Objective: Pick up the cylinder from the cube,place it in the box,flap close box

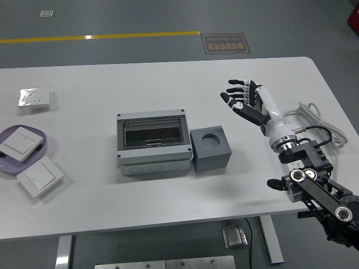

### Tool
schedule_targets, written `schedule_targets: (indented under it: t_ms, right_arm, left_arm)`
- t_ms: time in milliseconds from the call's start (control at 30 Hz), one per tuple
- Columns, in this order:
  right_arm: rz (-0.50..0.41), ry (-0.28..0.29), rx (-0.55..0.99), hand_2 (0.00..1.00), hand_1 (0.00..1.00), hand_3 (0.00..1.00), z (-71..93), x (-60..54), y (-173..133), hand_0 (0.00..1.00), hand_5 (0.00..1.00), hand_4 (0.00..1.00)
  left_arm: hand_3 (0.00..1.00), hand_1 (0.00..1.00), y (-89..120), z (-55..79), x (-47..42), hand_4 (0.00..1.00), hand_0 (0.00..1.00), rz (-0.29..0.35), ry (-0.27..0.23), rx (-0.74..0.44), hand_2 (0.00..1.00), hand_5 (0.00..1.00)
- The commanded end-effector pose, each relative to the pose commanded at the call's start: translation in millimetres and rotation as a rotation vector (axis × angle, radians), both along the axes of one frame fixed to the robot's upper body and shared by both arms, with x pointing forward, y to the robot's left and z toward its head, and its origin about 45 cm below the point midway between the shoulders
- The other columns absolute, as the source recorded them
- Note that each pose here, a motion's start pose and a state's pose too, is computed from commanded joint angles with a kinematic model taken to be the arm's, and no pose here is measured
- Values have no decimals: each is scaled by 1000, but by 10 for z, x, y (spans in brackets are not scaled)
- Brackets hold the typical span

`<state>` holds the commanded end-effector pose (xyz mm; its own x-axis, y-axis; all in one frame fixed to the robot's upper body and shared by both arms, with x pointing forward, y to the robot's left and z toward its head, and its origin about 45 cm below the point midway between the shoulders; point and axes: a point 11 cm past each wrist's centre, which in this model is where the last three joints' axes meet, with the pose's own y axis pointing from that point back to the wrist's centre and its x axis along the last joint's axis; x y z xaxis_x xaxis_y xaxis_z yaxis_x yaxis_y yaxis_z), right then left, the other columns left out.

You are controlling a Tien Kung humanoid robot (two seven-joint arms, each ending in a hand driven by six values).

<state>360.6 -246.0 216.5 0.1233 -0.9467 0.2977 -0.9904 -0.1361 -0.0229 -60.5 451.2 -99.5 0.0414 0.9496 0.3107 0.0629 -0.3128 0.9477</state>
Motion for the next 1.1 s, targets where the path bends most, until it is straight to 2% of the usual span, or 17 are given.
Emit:
schedule_targets:
  t_ms: [167,300,700,1100]
  right_arm:
    - [-20,-24,-15,647,649,697,56,27,-34,627,435,856]
    - [-38,-37,-13,649,654,697,83,31,-97,640,438,845]
    - [-132,-26,-23,650,656,702,16,-71,-493,646,438,844]
    - [-126,-37,-27,656,659,708,-14,-77,-461,645,437,840]
  left_arm:
    - [611,621,-7,-2,-16,678,611,2,-1,-2,586,225]
    - [611,621,26,9,8,680,612,4,-10,4,587,227]
    - [611,622,7,-1,41,679,612,7,-15,2,586,226]
    - [611,622,62,16,105,679,612,9,-31,15,586,223]
